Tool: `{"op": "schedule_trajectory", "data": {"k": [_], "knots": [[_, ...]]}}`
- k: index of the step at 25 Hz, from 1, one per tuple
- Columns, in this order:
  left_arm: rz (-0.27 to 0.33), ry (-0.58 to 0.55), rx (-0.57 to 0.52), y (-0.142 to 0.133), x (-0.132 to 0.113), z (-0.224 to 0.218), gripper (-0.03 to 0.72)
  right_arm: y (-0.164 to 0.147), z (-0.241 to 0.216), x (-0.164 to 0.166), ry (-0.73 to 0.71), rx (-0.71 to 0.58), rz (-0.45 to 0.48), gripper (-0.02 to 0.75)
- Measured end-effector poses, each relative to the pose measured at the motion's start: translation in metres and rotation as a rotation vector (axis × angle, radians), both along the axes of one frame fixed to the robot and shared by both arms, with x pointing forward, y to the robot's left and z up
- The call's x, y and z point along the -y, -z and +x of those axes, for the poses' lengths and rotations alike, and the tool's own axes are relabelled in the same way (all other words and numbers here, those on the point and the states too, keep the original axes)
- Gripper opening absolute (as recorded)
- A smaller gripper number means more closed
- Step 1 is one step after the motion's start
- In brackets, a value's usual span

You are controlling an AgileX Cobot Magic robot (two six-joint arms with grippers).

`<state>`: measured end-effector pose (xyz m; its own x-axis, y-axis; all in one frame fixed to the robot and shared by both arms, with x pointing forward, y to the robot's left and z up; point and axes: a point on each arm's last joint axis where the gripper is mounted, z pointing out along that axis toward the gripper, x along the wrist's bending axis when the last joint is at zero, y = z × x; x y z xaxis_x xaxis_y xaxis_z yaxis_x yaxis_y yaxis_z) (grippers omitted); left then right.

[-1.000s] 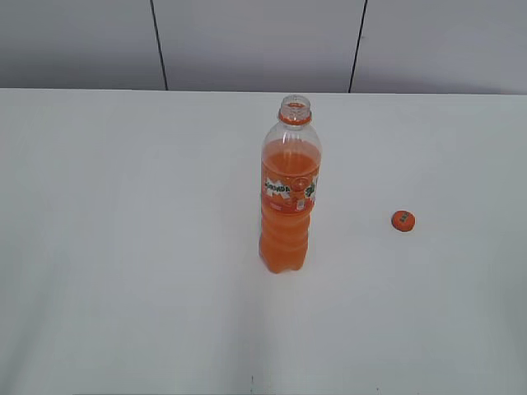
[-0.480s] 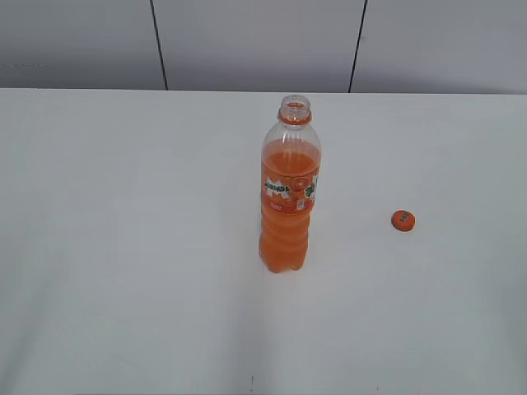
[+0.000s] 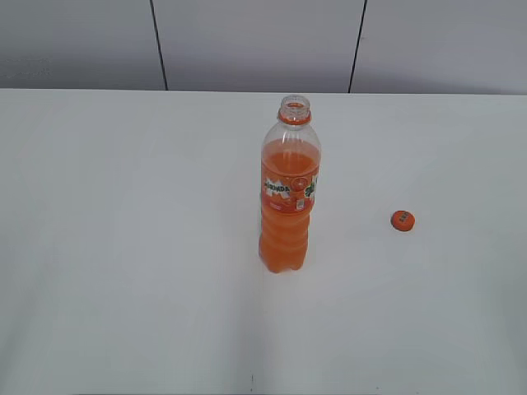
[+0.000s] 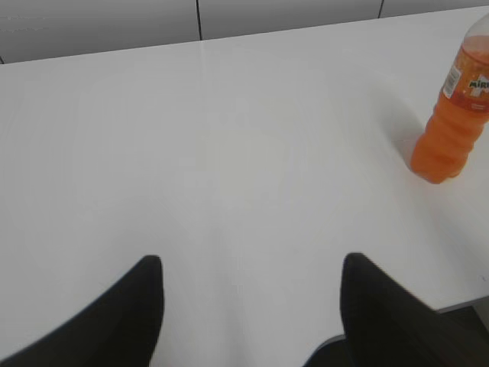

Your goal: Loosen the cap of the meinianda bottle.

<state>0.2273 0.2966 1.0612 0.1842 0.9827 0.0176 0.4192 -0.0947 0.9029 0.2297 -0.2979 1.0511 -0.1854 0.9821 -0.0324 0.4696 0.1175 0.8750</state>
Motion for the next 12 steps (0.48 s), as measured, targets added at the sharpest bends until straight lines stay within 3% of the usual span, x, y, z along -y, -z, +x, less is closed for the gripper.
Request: {"op": "schedule_trajectory", "data": {"k": [7,12], "knots": [[-0.001,-0.012,0.001,-0.0001,0.0001,0.0001,0.436,-0.0001,0.0001,0.0001,0.003,0.001,-0.001,0.533],[-0.001,-0.089,0.001,-0.0001,0.0009,0.0004,0.436,-0.0001,0.0002,-0.0004,0.055,0.001,-0.001,0.533]]}}
